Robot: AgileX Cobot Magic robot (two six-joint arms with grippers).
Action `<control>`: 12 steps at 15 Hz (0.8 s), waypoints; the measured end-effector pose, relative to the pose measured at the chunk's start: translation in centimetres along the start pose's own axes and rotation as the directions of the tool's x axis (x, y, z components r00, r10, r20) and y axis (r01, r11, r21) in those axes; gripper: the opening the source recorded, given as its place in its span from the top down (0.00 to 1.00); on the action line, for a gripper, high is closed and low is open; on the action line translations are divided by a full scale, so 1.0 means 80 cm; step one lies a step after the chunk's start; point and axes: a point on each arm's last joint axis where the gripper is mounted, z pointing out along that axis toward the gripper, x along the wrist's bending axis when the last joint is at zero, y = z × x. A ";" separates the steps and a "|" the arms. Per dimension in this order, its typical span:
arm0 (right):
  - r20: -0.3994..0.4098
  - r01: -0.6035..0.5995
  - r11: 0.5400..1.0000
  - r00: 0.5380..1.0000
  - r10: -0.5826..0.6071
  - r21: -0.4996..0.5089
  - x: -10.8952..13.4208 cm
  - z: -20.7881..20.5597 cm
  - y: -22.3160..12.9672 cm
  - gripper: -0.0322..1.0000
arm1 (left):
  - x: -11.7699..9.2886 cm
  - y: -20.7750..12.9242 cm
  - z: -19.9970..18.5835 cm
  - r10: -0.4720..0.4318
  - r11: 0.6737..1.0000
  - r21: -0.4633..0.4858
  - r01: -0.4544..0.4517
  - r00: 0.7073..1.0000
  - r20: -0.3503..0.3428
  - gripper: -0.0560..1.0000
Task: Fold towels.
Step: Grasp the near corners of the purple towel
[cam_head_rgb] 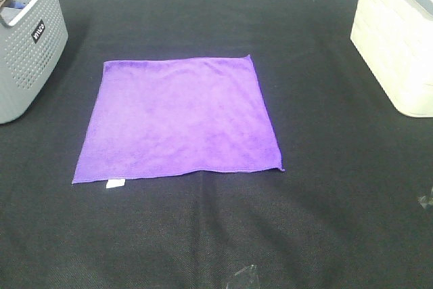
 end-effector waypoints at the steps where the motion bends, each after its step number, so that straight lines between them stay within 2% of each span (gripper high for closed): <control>1: -0.008 -0.007 0.996 1.000 0.007 0.086 -0.001 0.008 0.024 0.03 | 0.001 0.024 0.007 -0.008 0.996 0.094 0.009 1.000 -0.009 0.01; 3: -0.044 -0.031 0.976 0.998 0.042 0.216 0.000 0.037 0.071 0.03 | 0.004 0.068 0.039 -0.021 0.961 0.276 0.028 0.999 -0.028 0.01; 4: -0.077 -0.030 0.964 0.996 0.052 0.265 0.002 0.058 0.091 0.03 | 0.006 0.089 0.066 -0.013 0.930 0.367 0.023 1.000 -0.029 0.01; 6: -0.212 0.016 0.934 0.975 0.064 0.357 0.013 0.118 0.122 0.04 | 0.009 0.120 0.119 0.006 0.872 0.489 0.002 1.000 -0.015 0.01; 8: -0.348 0.032 0.917 0.930 0.119 0.397 0.026 0.179 0.139 0.04 | 0.007 0.137 0.177 -0.018 0.843 0.538 -0.005 0.999 0.037 0.01; 9: -0.402 0.040 0.906 0.904 0.147 0.422 0.031 0.212 0.143 0.04 | 0.003 0.140 0.205 -0.055 0.840 0.543 0.000 0.995 0.085 0.01; 11: -0.455 0.031 0.886 0.866 0.207 0.463 0.037 0.269 0.150 0.05 | -0.006 0.135 0.256 -0.127 0.816 0.578 0.003 0.977 0.174 0.01; 12: -0.463 0.035 0.877 0.859 0.218 0.479 0.037 0.293 0.155 0.05 | -0.007 0.132 0.275 -0.136 0.816 0.579 -0.004 0.971 0.199 0.01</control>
